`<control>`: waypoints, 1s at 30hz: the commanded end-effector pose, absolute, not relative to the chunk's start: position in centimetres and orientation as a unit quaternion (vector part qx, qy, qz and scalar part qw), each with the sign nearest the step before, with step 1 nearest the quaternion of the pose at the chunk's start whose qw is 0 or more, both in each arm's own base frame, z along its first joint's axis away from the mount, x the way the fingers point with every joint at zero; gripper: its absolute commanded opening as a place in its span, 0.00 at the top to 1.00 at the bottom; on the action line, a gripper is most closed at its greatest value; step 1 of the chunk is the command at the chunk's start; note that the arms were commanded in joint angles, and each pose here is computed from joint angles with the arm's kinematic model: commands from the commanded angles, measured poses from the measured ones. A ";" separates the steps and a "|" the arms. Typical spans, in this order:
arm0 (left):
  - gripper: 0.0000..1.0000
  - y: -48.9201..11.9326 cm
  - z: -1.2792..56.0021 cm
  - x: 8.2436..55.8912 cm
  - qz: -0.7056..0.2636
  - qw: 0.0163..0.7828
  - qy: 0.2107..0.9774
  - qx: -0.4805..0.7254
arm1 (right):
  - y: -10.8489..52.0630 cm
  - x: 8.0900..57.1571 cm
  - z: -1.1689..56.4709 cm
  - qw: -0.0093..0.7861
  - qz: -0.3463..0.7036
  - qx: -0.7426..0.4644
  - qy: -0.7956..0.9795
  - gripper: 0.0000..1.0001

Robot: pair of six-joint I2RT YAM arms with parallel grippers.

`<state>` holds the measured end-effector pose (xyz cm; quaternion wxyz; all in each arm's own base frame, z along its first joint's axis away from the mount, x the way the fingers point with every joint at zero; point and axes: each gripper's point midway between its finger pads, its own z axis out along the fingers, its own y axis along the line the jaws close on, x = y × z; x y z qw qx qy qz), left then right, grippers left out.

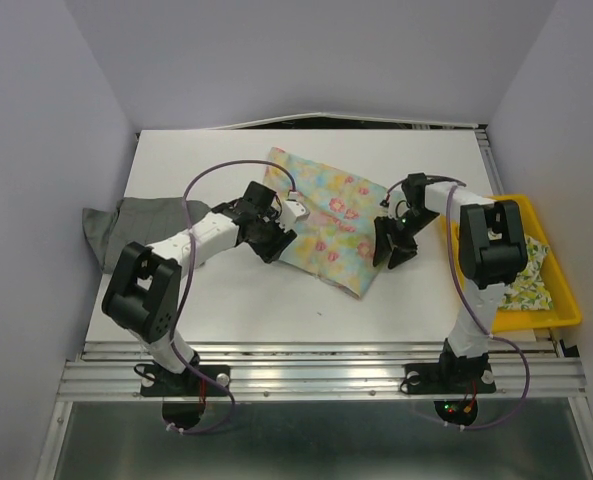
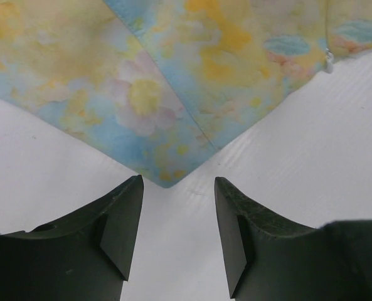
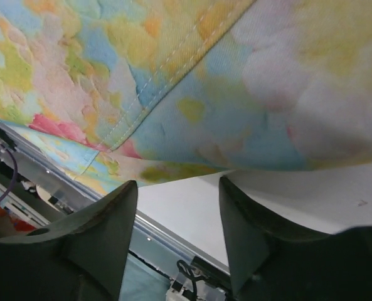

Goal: Fold and stack the skirts
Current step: Flatten the skirt out

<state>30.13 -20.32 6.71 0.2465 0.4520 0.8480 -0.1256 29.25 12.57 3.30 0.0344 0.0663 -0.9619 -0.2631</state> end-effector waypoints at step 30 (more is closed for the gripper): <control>0.98 -19.4 14.0 26.7 -0.143 0.171 0.774 0.593 | 7.0 38.2 11.1 -0.158 -0.156 0.180 -0.958 0.97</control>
